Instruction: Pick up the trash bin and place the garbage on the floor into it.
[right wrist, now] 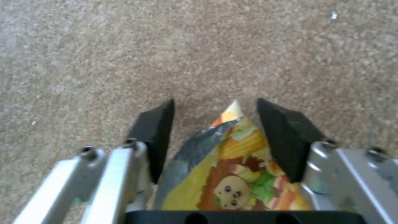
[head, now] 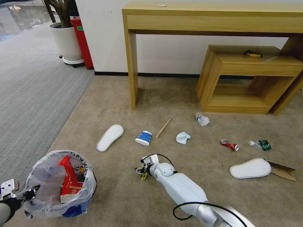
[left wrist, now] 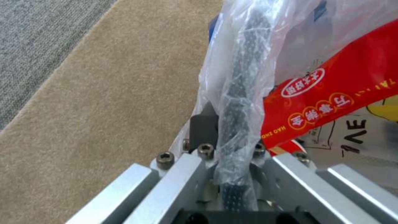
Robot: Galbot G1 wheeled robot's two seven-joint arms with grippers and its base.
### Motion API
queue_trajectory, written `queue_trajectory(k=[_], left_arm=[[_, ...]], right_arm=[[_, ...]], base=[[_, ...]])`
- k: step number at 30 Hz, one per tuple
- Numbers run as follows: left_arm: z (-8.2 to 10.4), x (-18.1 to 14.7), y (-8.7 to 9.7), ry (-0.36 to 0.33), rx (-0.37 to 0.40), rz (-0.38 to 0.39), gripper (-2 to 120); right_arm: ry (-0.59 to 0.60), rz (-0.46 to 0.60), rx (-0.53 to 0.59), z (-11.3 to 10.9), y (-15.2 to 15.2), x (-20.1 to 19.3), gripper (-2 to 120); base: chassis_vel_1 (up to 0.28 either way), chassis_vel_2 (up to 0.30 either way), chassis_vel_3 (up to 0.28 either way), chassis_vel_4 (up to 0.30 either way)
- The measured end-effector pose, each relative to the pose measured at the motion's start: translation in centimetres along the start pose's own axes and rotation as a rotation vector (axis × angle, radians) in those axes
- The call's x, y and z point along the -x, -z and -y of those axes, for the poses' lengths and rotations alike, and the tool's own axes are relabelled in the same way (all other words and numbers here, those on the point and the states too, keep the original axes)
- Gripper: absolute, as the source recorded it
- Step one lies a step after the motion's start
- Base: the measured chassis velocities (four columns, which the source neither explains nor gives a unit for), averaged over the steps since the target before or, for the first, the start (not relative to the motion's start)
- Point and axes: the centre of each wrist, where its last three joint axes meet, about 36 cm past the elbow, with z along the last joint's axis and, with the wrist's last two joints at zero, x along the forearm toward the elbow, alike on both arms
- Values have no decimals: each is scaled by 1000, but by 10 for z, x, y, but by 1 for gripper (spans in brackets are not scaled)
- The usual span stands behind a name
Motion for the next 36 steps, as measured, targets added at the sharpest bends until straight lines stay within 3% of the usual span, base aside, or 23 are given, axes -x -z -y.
queue_trajectory(k=[14,25,31,36], left_arm=[[2,-1,3,-4,4,7,0],[6,-2,4,-11,11,8,0],[11,0,3,-19,19,4,0],[16,0,1,-28,27,2,0]], right_arm=[[-13,47,4,-3,-1,-6,0],[-2,238,-29,2,39,-56,0],[90,431,-51,-14,95,-120,0],[165,523,-80,-28,128,-154,0]], base=[[0,0,0,0],[0,0,0,0],[0,0,0,0],[0,0,0,0]])
